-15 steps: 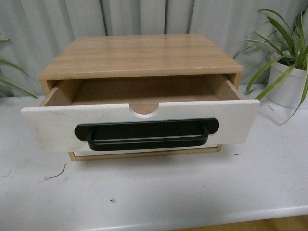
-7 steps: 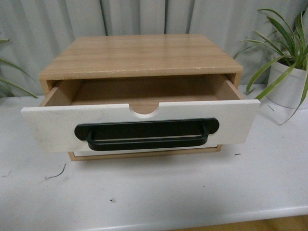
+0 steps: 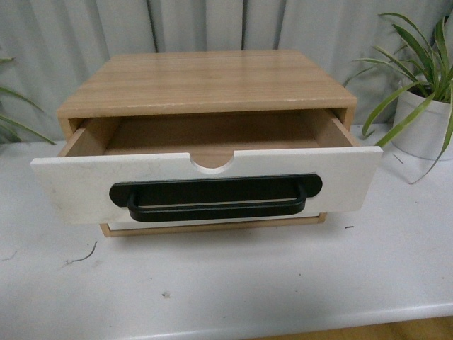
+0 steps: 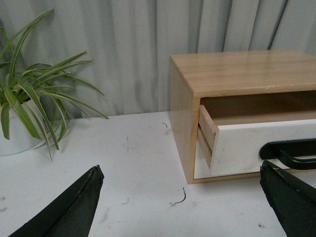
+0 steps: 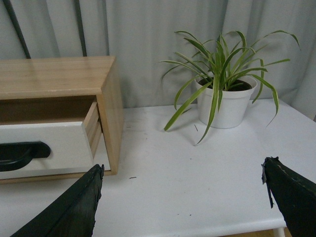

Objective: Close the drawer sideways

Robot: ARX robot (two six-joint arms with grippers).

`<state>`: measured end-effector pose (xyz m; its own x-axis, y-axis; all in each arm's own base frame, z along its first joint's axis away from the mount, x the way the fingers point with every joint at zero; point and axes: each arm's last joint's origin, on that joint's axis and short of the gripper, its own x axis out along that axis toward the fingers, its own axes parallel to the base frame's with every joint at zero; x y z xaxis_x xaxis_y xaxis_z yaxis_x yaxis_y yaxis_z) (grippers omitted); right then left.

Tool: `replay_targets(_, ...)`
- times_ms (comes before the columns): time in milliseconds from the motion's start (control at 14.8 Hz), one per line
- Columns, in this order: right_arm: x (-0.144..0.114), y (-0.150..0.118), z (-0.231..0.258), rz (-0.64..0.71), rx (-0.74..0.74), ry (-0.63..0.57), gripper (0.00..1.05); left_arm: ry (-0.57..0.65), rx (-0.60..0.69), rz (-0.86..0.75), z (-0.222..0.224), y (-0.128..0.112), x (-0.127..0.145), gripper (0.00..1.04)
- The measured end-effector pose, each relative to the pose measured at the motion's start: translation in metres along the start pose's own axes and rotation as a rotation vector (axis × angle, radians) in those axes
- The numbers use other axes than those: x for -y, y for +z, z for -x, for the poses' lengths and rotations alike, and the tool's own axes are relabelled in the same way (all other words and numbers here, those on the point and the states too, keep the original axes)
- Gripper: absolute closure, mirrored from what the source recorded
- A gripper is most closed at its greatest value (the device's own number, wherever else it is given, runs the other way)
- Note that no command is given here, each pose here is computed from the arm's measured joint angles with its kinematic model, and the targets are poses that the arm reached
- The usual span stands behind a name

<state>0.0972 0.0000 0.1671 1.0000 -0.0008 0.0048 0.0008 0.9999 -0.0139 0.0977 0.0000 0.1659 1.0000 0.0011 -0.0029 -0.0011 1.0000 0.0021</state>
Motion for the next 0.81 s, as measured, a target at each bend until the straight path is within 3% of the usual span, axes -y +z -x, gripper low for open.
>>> replay_targets(202, 0.0, 0.0, 0.0, 0.0, 0.0, 0.0, 0.06, 0.0, 0.0, 0.0, 0.0, 0.0, 0.0, 0.07)
replay_targets(337, -0.006, 0.0, -0.006, -0.118, -0.111, -0.127, 0.06, 0.02, 0.126, 0.071, -0.002, 0.013, 0.005, 0.07)
replay_targets(472, -0.007, 0.023, -0.026, -0.171, -0.161, -0.048, 0.06, -0.199, -0.041, -0.027, -0.017, -0.001, 0.03, 0.07)
replay_targets(607, -0.016, 0.025, -0.05, -0.092, -0.384, 0.149, 0.06, -0.455, -0.198, -0.25, -0.026, -0.015, 0.055, 0.07)
replay_targets(742, -0.035, 0.018, -0.07, 0.022, -0.579, 0.413, 0.06, -0.613, -0.262, -0.431, -0.044, -0.017, 0.069, 0.07)
replay_targets(809, -0.048, 0.02, -0.079, 0.085, -0.608, 0.543, 0.06, -0.653, -0.29, -0.502, -0.054, -0.02, 0.074, 0.07)
